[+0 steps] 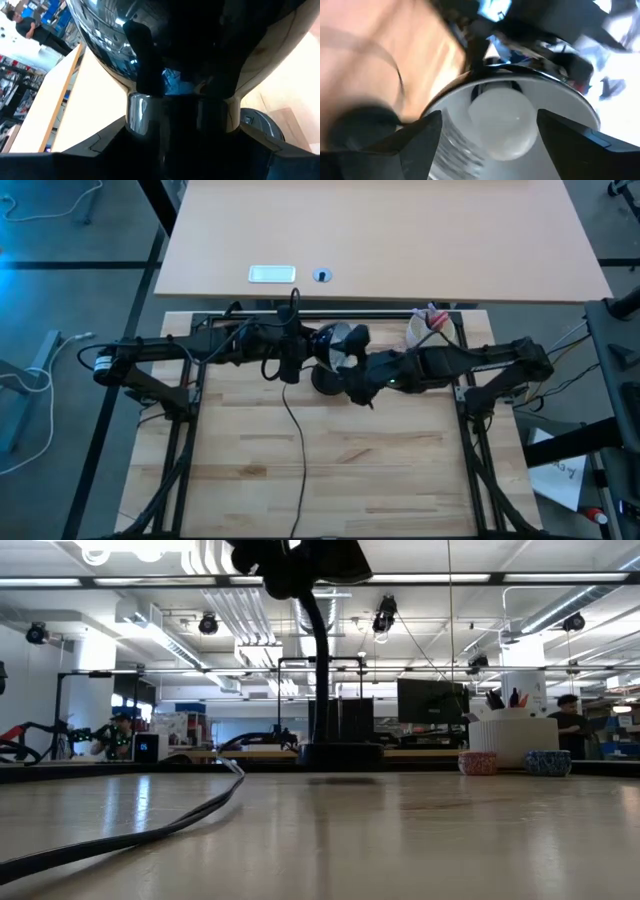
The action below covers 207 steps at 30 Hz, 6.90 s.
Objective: Screw lightbulb
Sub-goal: Remove the lightbulb from the lamp, then return to Home Position
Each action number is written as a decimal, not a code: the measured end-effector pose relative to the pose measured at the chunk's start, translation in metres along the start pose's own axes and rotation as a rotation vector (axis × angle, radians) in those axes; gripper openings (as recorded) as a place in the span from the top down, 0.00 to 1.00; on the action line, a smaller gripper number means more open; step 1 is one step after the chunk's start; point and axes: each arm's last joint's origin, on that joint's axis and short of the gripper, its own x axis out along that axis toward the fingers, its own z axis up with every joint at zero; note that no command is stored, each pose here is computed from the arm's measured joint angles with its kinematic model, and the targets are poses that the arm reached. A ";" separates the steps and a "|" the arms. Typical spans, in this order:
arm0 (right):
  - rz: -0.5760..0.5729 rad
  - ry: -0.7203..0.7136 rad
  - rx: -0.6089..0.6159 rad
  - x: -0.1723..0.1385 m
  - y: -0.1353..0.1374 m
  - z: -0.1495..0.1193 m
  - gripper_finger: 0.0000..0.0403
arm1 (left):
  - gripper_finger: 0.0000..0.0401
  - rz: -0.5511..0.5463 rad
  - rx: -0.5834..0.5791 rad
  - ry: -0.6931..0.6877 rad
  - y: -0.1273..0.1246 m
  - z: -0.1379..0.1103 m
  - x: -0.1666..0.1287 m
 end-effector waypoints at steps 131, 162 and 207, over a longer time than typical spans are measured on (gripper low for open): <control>0.538 0.553 0.578 -0.006 0.095 -0.117 0.83 | 0.37 -0.120 -0.142 0.077 0.021 -0.036 0.000; 0.684 0.552 0.580 0.019 0.093 -0.103 0.57 | 0.07 -0.131 -0.190 0.132 0.019 -0.033 -0.021; -0.140 -0.430 0.454 0.057 -0.070 -0.001 0.43 | 0.07 -0.126 -0.946 -0.210 -0.013 -0.101 -0.144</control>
